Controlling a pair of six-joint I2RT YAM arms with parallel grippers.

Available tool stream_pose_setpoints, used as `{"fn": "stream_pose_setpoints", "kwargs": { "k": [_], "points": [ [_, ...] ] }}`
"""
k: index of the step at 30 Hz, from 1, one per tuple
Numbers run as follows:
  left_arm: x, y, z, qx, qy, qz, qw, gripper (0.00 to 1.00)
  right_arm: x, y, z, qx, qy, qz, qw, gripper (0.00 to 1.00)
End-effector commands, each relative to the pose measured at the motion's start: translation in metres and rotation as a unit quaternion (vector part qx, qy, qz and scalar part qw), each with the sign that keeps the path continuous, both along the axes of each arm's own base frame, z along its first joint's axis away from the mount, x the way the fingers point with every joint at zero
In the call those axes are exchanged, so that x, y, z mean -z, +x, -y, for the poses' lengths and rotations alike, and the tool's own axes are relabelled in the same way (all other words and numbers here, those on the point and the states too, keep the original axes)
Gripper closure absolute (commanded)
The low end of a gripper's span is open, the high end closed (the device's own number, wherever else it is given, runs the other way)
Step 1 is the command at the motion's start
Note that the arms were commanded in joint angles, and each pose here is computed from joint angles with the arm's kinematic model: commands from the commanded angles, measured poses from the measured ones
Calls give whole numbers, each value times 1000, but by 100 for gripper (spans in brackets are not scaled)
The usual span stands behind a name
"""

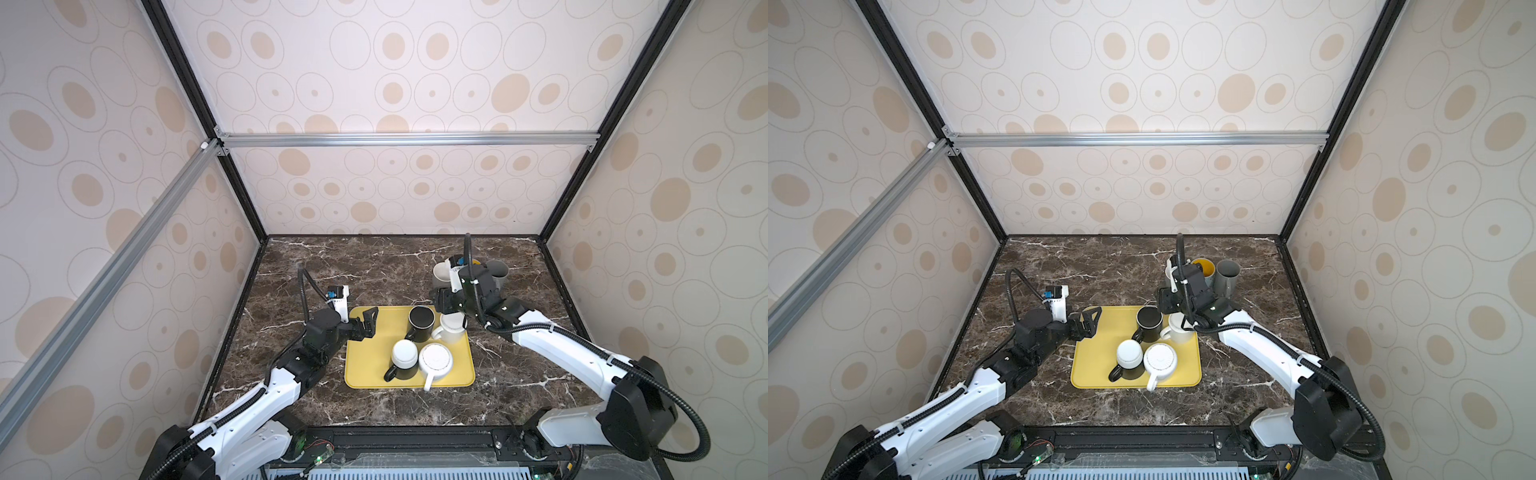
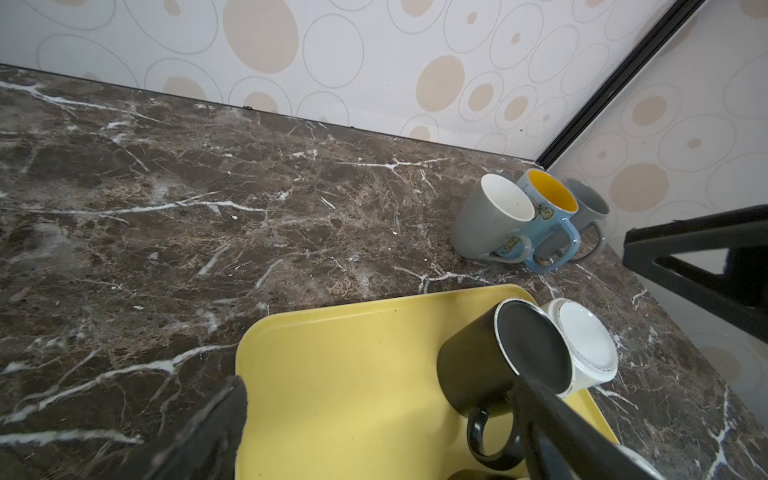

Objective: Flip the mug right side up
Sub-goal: 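Release the grey mug with the right gripper and raise it back, then lower the left gripper over the upside-down white mug on the tray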

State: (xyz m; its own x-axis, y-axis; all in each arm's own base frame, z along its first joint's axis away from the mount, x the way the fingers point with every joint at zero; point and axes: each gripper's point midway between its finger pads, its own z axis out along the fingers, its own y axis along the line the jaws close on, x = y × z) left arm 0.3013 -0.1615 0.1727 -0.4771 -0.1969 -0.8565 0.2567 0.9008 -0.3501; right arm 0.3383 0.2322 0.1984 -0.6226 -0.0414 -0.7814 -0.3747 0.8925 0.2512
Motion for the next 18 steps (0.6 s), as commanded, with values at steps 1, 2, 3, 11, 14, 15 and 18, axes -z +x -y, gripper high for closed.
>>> {"fn": "stream_pose_setpoints", "kwargs": {
  "k": [1,2,3,11,14,15,18],
  "points": [
    [-1,0,7,19,1,-17,1000,0,-25,-10,-18,-46,51,40,997,35],
    [-1,-2,8,24,-1,-20,1000,0,-27,-14,-20,-52,54,47,996,35],
    [-3,-4,10,31,-5,-18,999,0,-30,-19,-21,-57,54,55,995,35],
    [-9,-25,12,63,-32,-8,997,0,-34,-38,-24,-81,34,72,994,35],
    [-6,-32,14,72,-46,-16,996,0,-26,-37,-20,-66,30,64,995,35],
    [-6,-34,14,74,-48,-18,996,0,-24,-36,-18,-58,28,58,996,35],
    [-3,-40,15,80,-51,-21,995,0,-19,-35,-11,-34,20,35,999,35]
  ]
}}
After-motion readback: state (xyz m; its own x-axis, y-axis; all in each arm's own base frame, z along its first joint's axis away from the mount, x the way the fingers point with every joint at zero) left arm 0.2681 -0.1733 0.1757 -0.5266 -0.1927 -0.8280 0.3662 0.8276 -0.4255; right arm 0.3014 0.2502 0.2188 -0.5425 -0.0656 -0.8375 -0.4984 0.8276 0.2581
